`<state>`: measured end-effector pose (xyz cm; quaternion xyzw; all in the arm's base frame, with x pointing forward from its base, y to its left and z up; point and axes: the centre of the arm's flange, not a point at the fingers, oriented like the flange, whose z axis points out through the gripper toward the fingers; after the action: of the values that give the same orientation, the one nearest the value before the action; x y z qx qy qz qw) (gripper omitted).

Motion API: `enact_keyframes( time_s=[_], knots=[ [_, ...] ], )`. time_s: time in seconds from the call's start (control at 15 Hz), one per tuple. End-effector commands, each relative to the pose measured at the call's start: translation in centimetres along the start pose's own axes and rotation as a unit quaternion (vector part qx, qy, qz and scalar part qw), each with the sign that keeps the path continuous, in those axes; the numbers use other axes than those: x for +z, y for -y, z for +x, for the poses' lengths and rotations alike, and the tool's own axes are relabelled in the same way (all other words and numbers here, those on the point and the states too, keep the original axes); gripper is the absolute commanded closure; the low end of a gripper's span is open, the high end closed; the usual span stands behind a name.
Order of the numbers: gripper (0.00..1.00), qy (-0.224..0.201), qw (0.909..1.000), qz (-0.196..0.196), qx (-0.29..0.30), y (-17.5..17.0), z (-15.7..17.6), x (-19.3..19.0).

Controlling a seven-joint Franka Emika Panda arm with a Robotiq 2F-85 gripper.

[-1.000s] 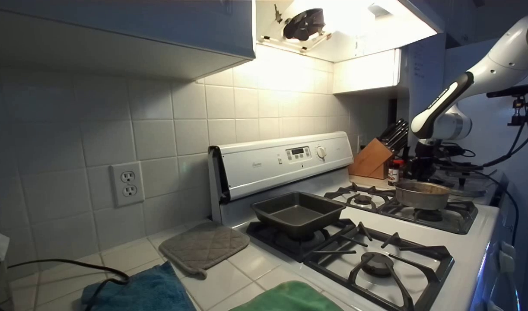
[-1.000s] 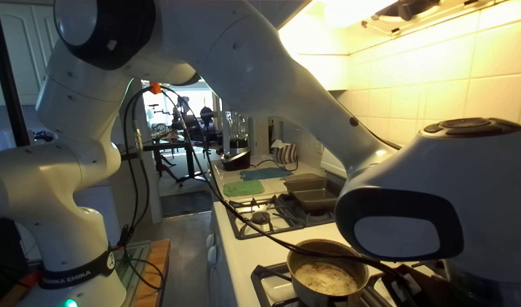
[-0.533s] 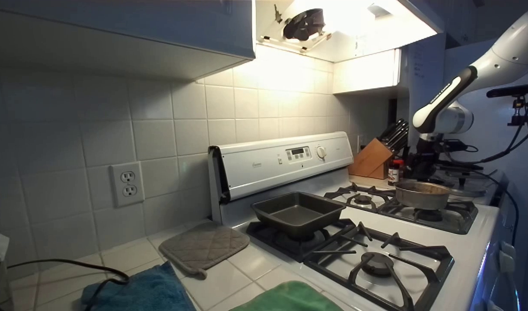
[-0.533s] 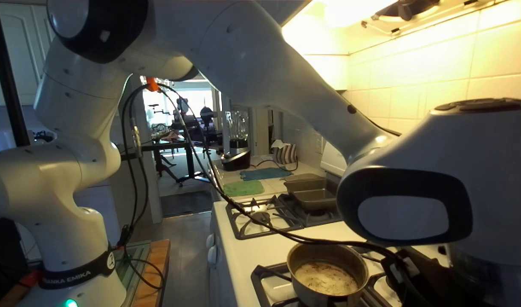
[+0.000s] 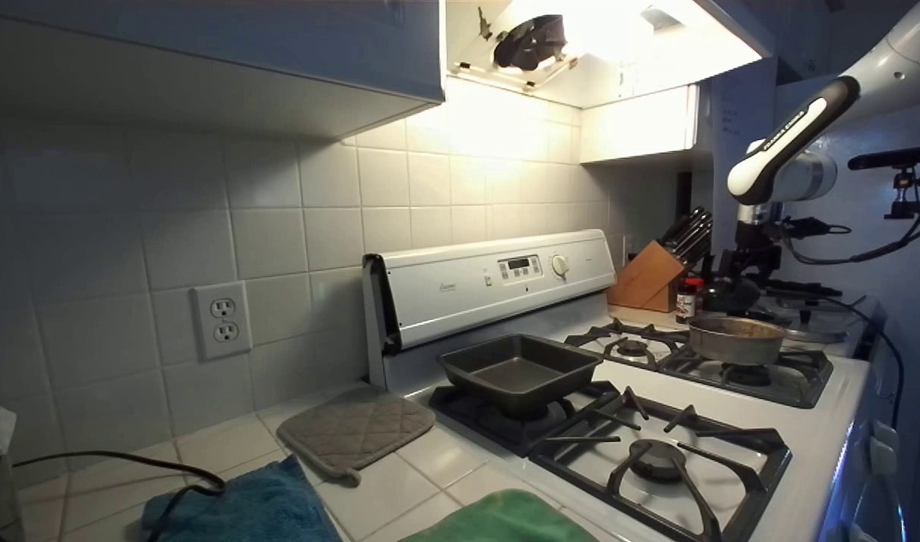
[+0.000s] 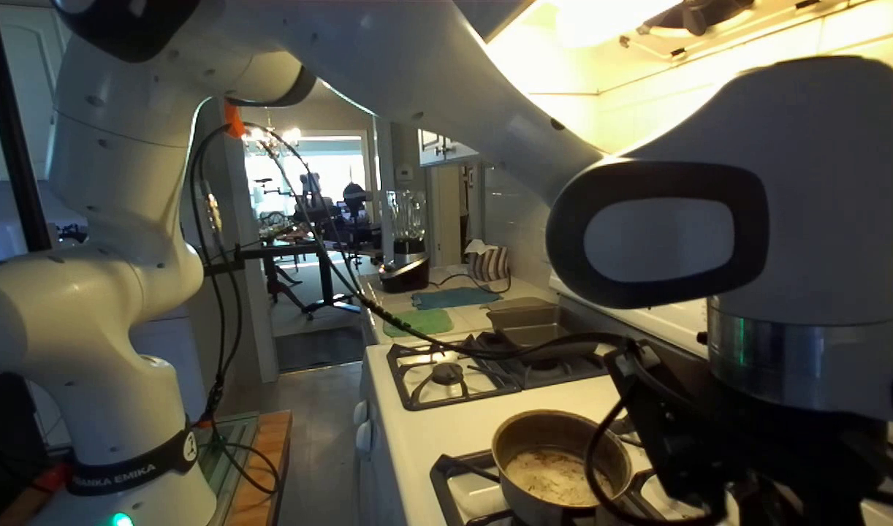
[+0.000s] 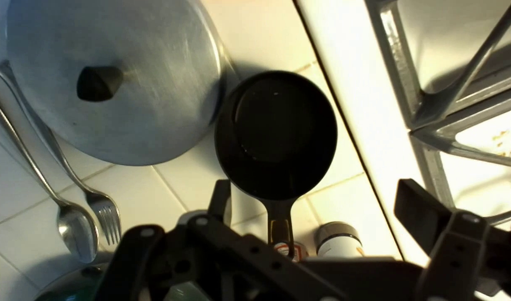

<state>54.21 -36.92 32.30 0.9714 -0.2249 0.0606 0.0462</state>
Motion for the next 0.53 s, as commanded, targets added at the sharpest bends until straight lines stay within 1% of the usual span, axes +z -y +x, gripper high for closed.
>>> enact_keyframes(
  time_s=[0.0, 0.2, 0.47],
  knots=[
    [0.00, 0.006, 0.9965, -0.018, 0.081, 1.8, -3.7, -2.4],
    [0.00, 0.019, 0.9867, -0.021, 0.160, 3.1, -5.7, -2.7],
    [0.00, 0.048, 0.9695, -0.029, 0.239, 4.6, -9.5, -3.1]
  ],
)
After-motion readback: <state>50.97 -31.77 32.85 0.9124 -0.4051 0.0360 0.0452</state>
